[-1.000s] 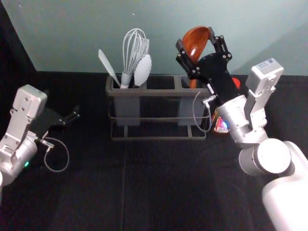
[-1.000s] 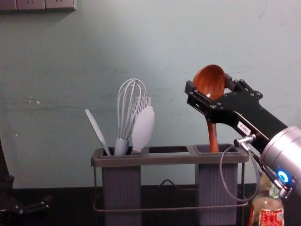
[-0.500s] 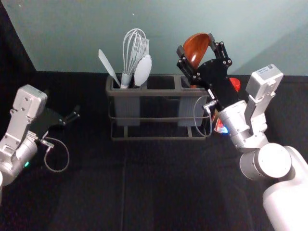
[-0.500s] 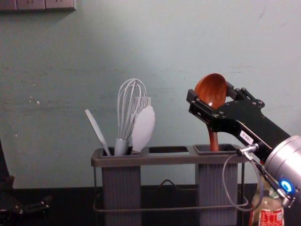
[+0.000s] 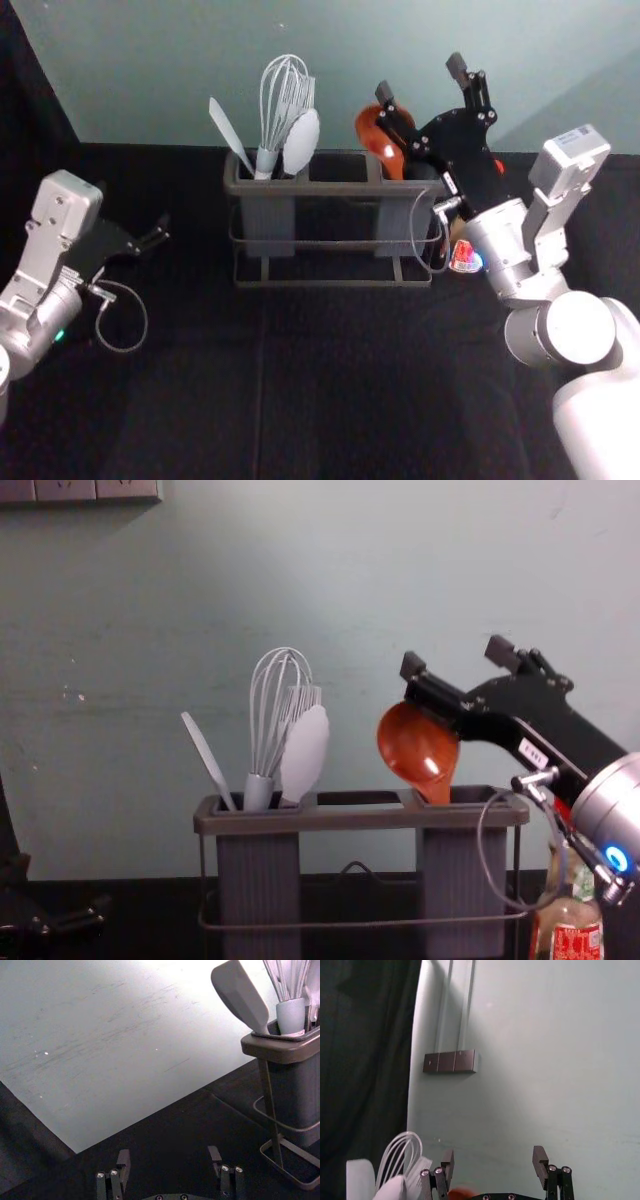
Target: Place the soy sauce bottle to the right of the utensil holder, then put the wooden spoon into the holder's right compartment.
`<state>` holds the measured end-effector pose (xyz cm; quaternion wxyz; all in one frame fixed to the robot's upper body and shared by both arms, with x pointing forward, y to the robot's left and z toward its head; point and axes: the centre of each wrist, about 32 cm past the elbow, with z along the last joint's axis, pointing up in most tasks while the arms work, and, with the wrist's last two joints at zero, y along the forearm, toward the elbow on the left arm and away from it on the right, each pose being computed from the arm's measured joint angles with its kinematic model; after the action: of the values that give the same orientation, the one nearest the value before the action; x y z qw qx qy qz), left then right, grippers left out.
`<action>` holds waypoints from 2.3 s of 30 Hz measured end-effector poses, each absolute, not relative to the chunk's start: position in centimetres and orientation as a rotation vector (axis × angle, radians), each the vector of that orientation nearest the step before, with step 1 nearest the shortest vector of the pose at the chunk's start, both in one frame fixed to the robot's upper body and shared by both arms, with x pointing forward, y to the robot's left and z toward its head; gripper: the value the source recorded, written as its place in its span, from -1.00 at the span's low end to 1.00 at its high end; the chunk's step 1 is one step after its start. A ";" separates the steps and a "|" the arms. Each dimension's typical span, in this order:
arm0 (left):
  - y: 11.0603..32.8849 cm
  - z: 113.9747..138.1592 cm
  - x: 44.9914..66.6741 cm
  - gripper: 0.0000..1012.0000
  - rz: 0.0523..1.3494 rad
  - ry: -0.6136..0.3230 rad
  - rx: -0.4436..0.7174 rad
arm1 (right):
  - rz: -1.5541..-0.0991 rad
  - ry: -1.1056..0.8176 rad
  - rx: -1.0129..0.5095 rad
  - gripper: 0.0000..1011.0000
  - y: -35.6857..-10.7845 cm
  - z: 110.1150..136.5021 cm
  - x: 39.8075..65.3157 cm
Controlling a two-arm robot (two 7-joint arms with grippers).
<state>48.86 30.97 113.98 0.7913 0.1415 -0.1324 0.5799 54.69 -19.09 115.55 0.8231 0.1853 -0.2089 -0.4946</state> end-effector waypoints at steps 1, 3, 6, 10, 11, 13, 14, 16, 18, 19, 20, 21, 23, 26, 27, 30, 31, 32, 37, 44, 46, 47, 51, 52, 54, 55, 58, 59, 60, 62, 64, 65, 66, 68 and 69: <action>31.0 114.0 48.9 1.00 1.248 -0.285 0.305 | -1.052 -0.447 0.398 0.99 -19.1 115.7 54.7; 31.0 114.0 48.9 1.00 1.248 -0.285 0.304 | -1.052 -0.458 0.411 0.99 -19.2 116.1 54.6; 31.0 114.0 48.9 1.00 1.248 -0.285 0.304 | -1.052 -0.472 0.425 0.99 -19.3 116.7 54.6; 31.0 114.0 48.9 1.00 1.248 -0.285 0.304 | -1.057 -0.507 0.446 0.99 -19.7 117.8 54.4; 31.0 114.0 48.9 1.00 1.248 -0.285 0.304 | -1.059 -0.515 0.448 0.99 -19.8 118.1 54.4; 31.0 114.0 48.9 1.00 1.248 -0.285 0.304 | -1.070 -0.531 0.442 0.99 -20.3 118.7 54.2; 31.0 114.0 48.9 1.00 1.248 -0.285 0.305 | -1.073 -0.536 0.437 0.99 -20.4 119.0 54.2; 31.0 114.0 48.9 1.00 1.248 -0.285 0.304 | -1.086 -0.553 0.414 0.99 -20.8 119.6 54.0; 31.0 114.0 48.9 1.00 1.248 -0.285 0.304 | -1.103 -0.572 0.389 0.99 -21.3 120.3 53.8; 31.0 114.0 48.9 1.00 1.248 -0.285 0.304 | -1.109 -0.579 0.383 0.99 -21.4 120.5 53.7; 31.0 114.0 48.9 1.00 1.248 -0.285 0.304 | -1.114 -0.586 0.375 0.99 -21.6 120.7 53.6; 31.0 114.0 48.9 1.00 1.248 -0.285 0.305 | -1.119 -0.592 0.369 0.99 -21.7 120.9 53.5; 31.0 114.0 48.9 1.00 1.248 -0.285 0.304 | -1.145 -0.613 0.342 0.99 -22.1 121.7 53.1; 31.0 114.0 48.9 1.00 1.248 -0.285 0.305 | -1.186 -0.629 0.322 0.99 -22.9 122.6 52.6; 31.0 114.0 48.9 1.00 1.248 -0.285 0.305 | -1.195 -0.633 0.318 0.99 -23.1 122.8 52.5; 31.0 114.0 48.9 1.00 1.248 -0.285 0.305 | -1.229 -0.647 0.296 0.99 -24.0 123.6 52.1; 31.0 114.0 48.9 1.00 1.248 -0.285 0.304 | -1.242 -0.657 0.287 0.99 -24.5 123.9 51.9; 31.0 114.0 48.9 1.00 1.248 -0.285 0.304 | -1.249 -0.661 0.281 0.99 -24.8 124.1 51.8; 31.0 114.0 48.9 1.00 1.248 -0.285 0.304 | -1.280 -0.674 0.233 0.99 -26.3 124.9 51.5; 31.0 114.0 48.9 1.00 1.248 -0.285 0.304 | -1.299 -0.647 0.129 0.99 -28.8 125.3 51.3; 31.0 114.0 48.9 1.00 1.248 -0.285 0.304 | -1.302 -0.639 0.109 0.99 -29.3 125.1 51.3; 31.0 114.0 48.9 1.00 1.248 -0.285 0.305 | -1.305 -0.630 0.093 0.99 -29.7 124.9 51.3; 31.0 114.0 48.9 1.00 1.248 -0.285 0.304 | -1.322 -0.601 0.061 0.99 -30.8 123.9 51.4; 31.0 114.0 48.9 1.00 1.248 -0.285 0.305 | -1.325 -0.594 0.055 0.99 -31.0 123.7 51.4; 31.0 114.0 48.9 1.00 1.248 -0.285 0.304 | -1.336 -0.572 0.036 0.99 -31.5 122.9 51.4; 31.0 114.0 48.9 1.00 1.248 -0.285 0.305 | -1.340 -0.563 0.031 0.99 -31.7 122.6 51.4; 31.0 114.0 48.9 1.00 1.248 -0.285 0.305 | -1.353 -0.530 0.004 0.99 -32.2 121.5 51.4; 31.0 114.0 48.9 1.00 1.248 -0.285 0.304 | -1.359 -0.514 -0.008 0.99 -32.5 121.0 51.4; 31.0 114.0 48.9 1.00 1.248 -0.285 0.304 | -1.360 -0.505 -0.015 0.99 -32.6 120.7 51.3; 31.0 114.0 48.9 1.00 1.248 -0.285 0.304 | -1.360 -0.491 -0.027 0.99 -32.8 120.3 51.3; 31.0 114.0 48.9 1.00 1.248 -0.285 0.304 | -1.361 -0.468 -0.047 0.99 -33.0 119.6 51.2; 31.0 114.0 48.9 1.00 1.248 -0.285 0.305 | -1.361 -0.461 -0.053 0.99 -33.1 119.4 51.2; 31.0 114.0 48.9 1.00 1.248 -0.285 0.304 | -1.360 -0.453 -0.059 0.99 -33.2 119.1 51.2; 31.0 114.0 48.9 1.00 1.248 -0.285 0.304 | -1.360 -0.435 -0.074 0.99 -33.3 118.6 51.1; 31.0 114.0 48.9 1.00 1.248 -0.285 0.305 | -1.360 -0.429 -0.079 0.99 -33.3 118.3 51.1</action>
<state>48.86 30.97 113.98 0.7913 0.1415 -0.1324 0.5799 51.08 -33.31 118.35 0.7558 -0.0362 -0.1966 -0.6235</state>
